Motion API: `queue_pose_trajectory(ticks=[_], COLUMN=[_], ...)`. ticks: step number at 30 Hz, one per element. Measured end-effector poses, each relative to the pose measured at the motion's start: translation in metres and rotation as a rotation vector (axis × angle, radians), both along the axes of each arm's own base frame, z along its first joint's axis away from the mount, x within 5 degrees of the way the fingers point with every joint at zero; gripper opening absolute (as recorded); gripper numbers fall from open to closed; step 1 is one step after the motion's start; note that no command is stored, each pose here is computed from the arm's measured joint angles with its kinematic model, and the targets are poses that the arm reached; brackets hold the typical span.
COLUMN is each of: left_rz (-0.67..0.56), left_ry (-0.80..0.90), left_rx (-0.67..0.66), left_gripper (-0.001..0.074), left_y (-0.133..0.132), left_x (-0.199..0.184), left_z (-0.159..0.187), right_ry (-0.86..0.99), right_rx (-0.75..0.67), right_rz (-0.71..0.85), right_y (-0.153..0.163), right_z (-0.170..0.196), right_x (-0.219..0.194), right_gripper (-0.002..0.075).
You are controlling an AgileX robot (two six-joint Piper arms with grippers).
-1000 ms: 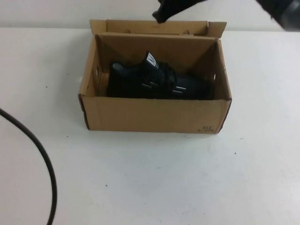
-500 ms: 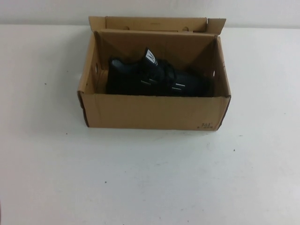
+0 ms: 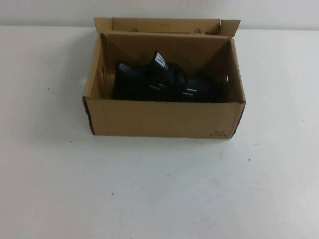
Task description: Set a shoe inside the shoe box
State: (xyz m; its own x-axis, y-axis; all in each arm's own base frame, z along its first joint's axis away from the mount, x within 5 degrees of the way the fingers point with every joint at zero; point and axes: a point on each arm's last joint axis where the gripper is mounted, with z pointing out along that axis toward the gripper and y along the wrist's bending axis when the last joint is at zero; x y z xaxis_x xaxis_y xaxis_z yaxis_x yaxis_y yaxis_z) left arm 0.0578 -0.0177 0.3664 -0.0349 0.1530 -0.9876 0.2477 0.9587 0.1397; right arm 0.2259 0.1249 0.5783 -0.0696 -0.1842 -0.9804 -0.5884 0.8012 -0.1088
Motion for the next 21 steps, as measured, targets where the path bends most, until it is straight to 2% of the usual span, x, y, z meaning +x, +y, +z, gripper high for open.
queue_pose_trajectory(ticks=[5,9,15,21], left_rz=[0.000,0.000,0.002,0.002], left_ry=[0.021,0.023,0.024,0.061], left_rx=[-0.007,-0.009,-0.011,-0.047], left_gripper=[-0.0001,-0.0001,-0.0001,-0.0001], left_y=[0.000,0.000,0.000,-0.001], left_x=[0.001,0.001,0.002,0.006], left_z=[-0.004,-0.005,-0.007,-0.019], right_ry=[-0.074,-0.158,-0.127,-0.036], right_rx=[0.065,0.133,0.161,0.105], right_rz=[-0.040,-0.082,-0.113,-0.138], right_y=[-0.019,-0.042,-0.067,-0.078], right_z=[-0.026,-0.065,-0.161,-0.258], right_x=[-0.033,-0.071,-0.118,-0.136], right_gripper=[-0.0015,-0.0015,-0.0015,-0.0015])
